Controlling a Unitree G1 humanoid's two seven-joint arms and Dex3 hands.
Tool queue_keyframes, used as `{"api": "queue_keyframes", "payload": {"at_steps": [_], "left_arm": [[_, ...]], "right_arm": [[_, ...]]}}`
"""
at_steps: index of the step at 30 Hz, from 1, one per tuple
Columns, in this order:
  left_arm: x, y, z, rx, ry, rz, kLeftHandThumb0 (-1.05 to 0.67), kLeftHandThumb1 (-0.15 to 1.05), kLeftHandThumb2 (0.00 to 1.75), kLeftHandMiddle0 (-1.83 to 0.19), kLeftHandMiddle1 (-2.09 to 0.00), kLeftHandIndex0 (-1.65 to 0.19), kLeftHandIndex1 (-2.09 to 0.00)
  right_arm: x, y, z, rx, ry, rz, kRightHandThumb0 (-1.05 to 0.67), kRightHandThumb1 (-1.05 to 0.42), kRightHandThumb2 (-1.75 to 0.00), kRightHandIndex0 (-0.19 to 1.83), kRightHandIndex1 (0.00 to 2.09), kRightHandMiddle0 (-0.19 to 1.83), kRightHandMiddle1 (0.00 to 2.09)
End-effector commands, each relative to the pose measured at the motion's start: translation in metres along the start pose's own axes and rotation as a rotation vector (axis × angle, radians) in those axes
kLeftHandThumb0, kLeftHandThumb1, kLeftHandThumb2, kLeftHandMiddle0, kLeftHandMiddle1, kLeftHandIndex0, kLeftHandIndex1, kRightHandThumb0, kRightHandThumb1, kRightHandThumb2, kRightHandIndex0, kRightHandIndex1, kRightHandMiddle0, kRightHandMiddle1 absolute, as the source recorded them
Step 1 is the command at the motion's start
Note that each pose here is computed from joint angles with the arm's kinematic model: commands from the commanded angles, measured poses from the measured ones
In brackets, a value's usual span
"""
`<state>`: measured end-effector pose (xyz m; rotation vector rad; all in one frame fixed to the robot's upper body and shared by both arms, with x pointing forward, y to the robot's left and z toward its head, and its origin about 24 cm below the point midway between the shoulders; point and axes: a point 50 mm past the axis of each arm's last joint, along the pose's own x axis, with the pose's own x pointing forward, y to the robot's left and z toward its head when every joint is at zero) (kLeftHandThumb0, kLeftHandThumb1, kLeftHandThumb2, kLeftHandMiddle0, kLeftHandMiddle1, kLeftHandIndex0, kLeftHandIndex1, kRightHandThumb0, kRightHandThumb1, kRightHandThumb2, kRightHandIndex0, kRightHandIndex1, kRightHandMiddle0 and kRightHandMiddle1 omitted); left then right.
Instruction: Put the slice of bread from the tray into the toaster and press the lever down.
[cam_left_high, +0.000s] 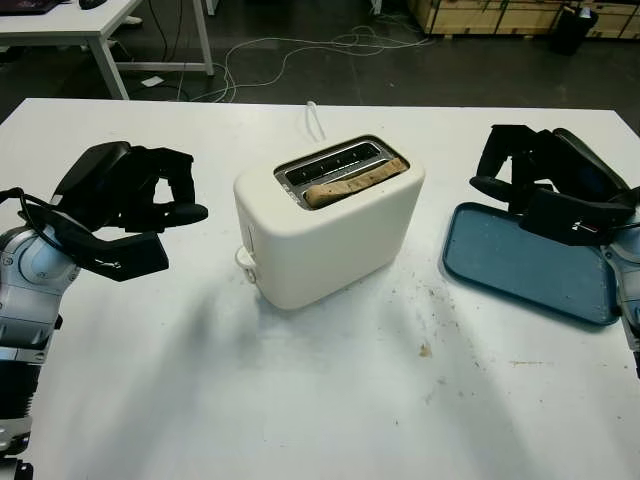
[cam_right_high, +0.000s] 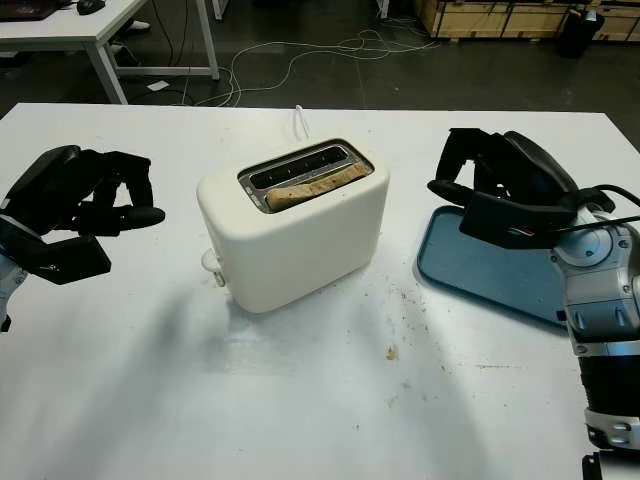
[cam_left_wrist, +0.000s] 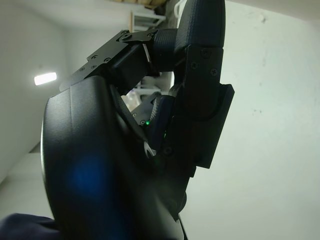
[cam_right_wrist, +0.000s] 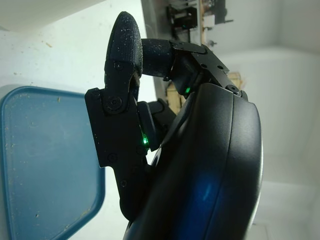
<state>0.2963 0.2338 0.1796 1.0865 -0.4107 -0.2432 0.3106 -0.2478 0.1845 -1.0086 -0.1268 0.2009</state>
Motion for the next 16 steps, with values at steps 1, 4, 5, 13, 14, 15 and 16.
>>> {"api": "queue_keyframes", "payload": {"at_steps": [1, 4, 5, 13, 14, 15, 16], "left_arm": [[0.0009, 0.0022, 0.0014, 0.005, -0.011, 0.003, -0.87, 0.92, 0.26, -1.19, -1.75, -1.02, -1.74], [0.0007, 0.0023, 0.0012, 0.0, -0.007, 0.002, -0.86, 0.92, 0.24, -1.2, -1.75, -1.02, -1.74], [0.0006, 0.0022, 0.001, 0.0, -0.006, 0.003, -0.86, 0.92, 0.24, -1.2, -1.75, -1.02, -1.74], [0.0004, 0.0021, 0.0004, -0.009, -0.002, 0.005, -0.87, 0.92, 0.26, -1.2, -1.75, -1.03, -1.74], [0.0004, 0.0021, 0.0003, -0.008, -0.002, 0.005, -0.87, 0.92, 0.25, -1.21, -1.75, -1.03, -1.74], [0.0004, 0.0022, 0.0004, -0.007, -0.002, 0.006, -0.87, 0.92, 0.25, -1.21, -1.75, -1.03, -1.74], [0.0005, 0.0024, 0.0007, -0.006, -0.001, 0.006, -0.87, 0.92, 0.25, -1.21, -1.75, -1.03, -1.75]], "right_arm": [[-0.002, -0.0034, -0.0007, -0.004, -0.004, -0.005, -0.64, -0.92, -0.46, 0.91, 1.75, 0.64, 1.75], [-0.0022, -0.0031, -0.0005, -0.005, -0.007, -0.003, -0.62, -0.92, -0.47, 0.91, 1.75, 0.64, 1.75], [-0.0022, -0.003, -0.0005, -0.004, -0.009, -0.003, -0.62, -0.92, -0.47, 0.91, 1.75, 0.64, 1.75], [-0.0019, -0.0023, -0.0016, 0.002, -0.016, -0.001, -0.6, -0.92, -0.47, 0.92, 1.75, 0.66, 1.75], [-0.0018, -0.0023, -0.0015, 0.002, -0.014, 0.0, -0.6, -0.92, -0.47, 0.92, 1.75, 0.65, 1.75], [-0.0018, -0.0023, -0.0014, 0.001, -0.014, 0.0, -0.59, -0.92, -0.47, 0.92, 1.75, 0.65, 1.75], [-0.0018, -0.0024, -0.0011, -0.001, -0.015, 0.001, -0.59, -0.92, -0.47, 0.92, 1.75, 0.66, 1.75]]}}
